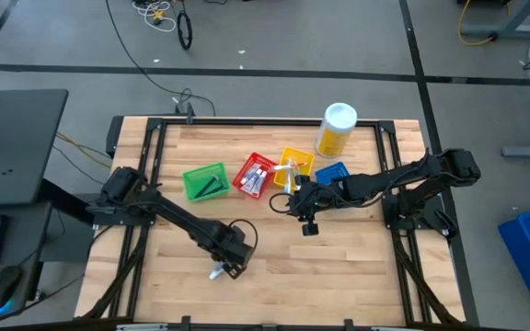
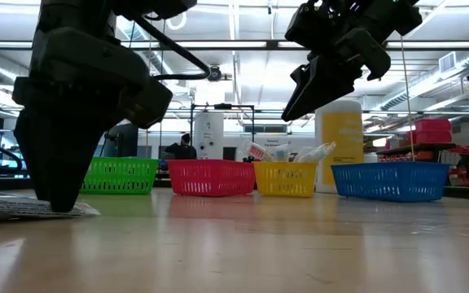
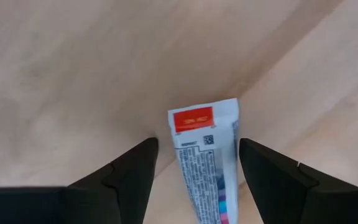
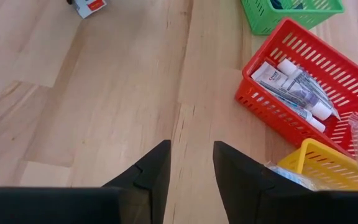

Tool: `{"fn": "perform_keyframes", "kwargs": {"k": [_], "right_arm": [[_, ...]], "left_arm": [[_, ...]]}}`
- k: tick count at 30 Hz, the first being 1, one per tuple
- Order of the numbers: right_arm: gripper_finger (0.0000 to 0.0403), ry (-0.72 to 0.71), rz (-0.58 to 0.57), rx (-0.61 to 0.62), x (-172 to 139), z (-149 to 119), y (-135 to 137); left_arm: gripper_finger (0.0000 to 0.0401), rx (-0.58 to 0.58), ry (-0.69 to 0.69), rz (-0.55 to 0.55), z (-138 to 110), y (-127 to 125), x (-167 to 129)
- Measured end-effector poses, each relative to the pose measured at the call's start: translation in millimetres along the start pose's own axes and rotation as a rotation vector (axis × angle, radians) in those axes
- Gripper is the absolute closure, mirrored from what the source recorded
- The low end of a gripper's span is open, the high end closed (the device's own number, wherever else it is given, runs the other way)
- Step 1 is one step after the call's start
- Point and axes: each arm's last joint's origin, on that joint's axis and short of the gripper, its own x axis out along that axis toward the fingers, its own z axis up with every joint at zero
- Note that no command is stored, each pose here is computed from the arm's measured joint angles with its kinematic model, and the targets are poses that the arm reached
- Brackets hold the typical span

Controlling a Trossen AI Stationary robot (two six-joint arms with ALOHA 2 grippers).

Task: Pick & Place Travel size toiletries
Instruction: Put the white toothpaste into the red bin

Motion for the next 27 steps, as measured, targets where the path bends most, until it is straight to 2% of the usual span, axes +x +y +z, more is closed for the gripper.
{"fn": "perform_keyframes", "kwargs": {"k": [9, 20, 27], "right_arm": [[0.0276, 0.0, 0.0, 0.0, 0.0, 0.0, 0.0], [0.0273, -0.001, 0.0, 0.0, 0.0, 0.1, 0.0], [0.0276, -0.001, 0.0, 0.0, 0.0, 0.1, -0.1]], "left_arm": [[0.0165, 0.073, 0.005, 0.005, -2.0, 6.5, 7.4], [0.0258, 0.071, -0.016, 0.022, -1.6, 7.7, 8.7], [0.0272, 0.005, -0.029, 0.017, 6.6, 8.5, 6.1]]}}
